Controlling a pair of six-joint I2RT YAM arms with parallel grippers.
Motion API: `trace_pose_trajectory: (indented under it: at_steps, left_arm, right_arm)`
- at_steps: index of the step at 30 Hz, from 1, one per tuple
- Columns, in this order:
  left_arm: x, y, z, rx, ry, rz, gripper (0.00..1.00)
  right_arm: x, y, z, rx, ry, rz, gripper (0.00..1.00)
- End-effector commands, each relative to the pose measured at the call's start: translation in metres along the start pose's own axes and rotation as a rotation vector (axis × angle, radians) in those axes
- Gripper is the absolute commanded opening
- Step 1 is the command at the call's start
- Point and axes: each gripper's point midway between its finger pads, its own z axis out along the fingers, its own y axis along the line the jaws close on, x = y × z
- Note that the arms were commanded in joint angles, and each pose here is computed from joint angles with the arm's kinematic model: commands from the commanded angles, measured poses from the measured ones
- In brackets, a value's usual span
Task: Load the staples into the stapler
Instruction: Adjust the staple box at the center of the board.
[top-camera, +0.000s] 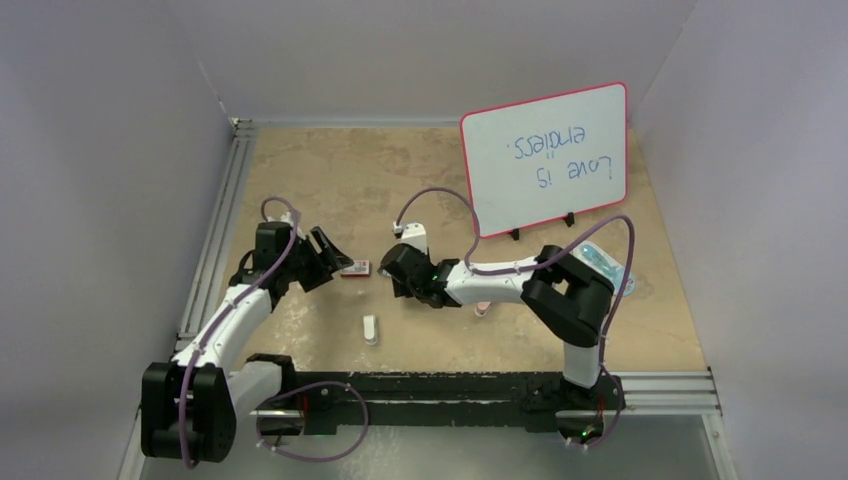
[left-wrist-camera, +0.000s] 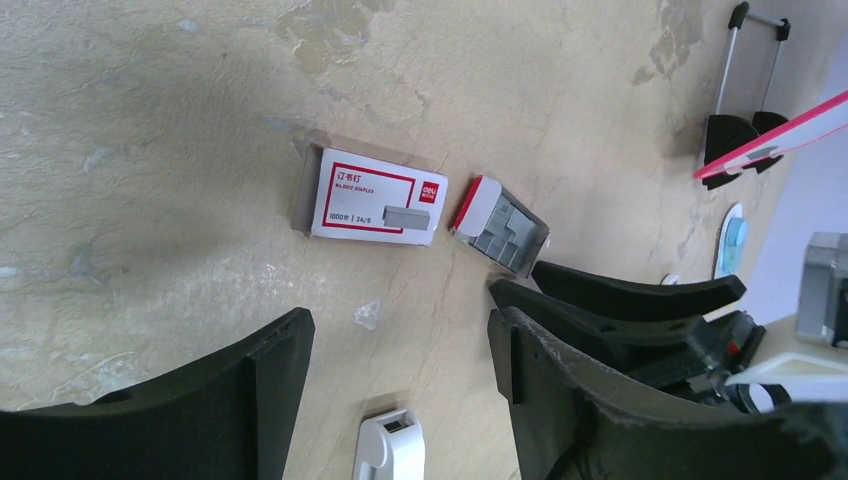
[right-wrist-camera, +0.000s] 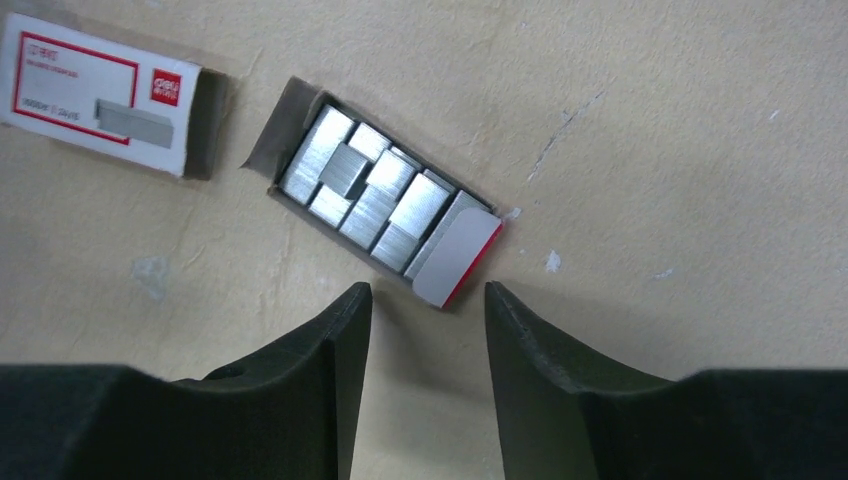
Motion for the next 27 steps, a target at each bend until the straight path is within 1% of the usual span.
trace_pose_trajectory:
  at_steps: [1,7,12,16,19,21,24,27]
  left_arm:
    - [-0.009,-0.005,-0.002,0.005,-0.033,0.029,0.66]
    - [-0.011,-0.005,-0.001,-0.006,-0.032,0.028,0.66]
    - [-0.011,-0.005,0.001,-0.009,-0.022,0.025,0.66]
    - [-0.01,-0.006,0.001,-0.005,-0.014,0.017,0.66]
    - [-0.007,-0.006,0.002,0.001,-0.001,0.01,0.66]
    - [-0.006,-0.007,0.001,0.006,0.004,0.008,0.66]
    - [-0.009,-0.012,-0.004,0.017,-0.007,0.011,0.66]
    - [-0.013,-0.018,-0.01,0.03,-0.028,0.019,0.66]
  right_arm:
    - [-0.009,0.005,0.006,0.017,-0.019,0.005,0.47]
    - [-0.011,-0.001,0.017,0.043,-0.02,-0.04,0.45]
    - [-0.031,-0.015,0.033,0.031,-0.037,-0.074,0.41]
    - [-0.044,-0.016,0.041,-0.001,-0.052,-0.12,0.4]
    - [-0.047,-0.013,0.041,-0.011,-0.053,-0.146,0.43]
    - [-0.05,-0.014,0.036,-0.005,-0.052,-0.139,0.48]
    - [-0.068,-0.014,0.011,-0.019,-0.093,-0.092,0.54]
    - [-0.078,-0.003,-0.021,-0.09,-0.111,-0.054,0.59]
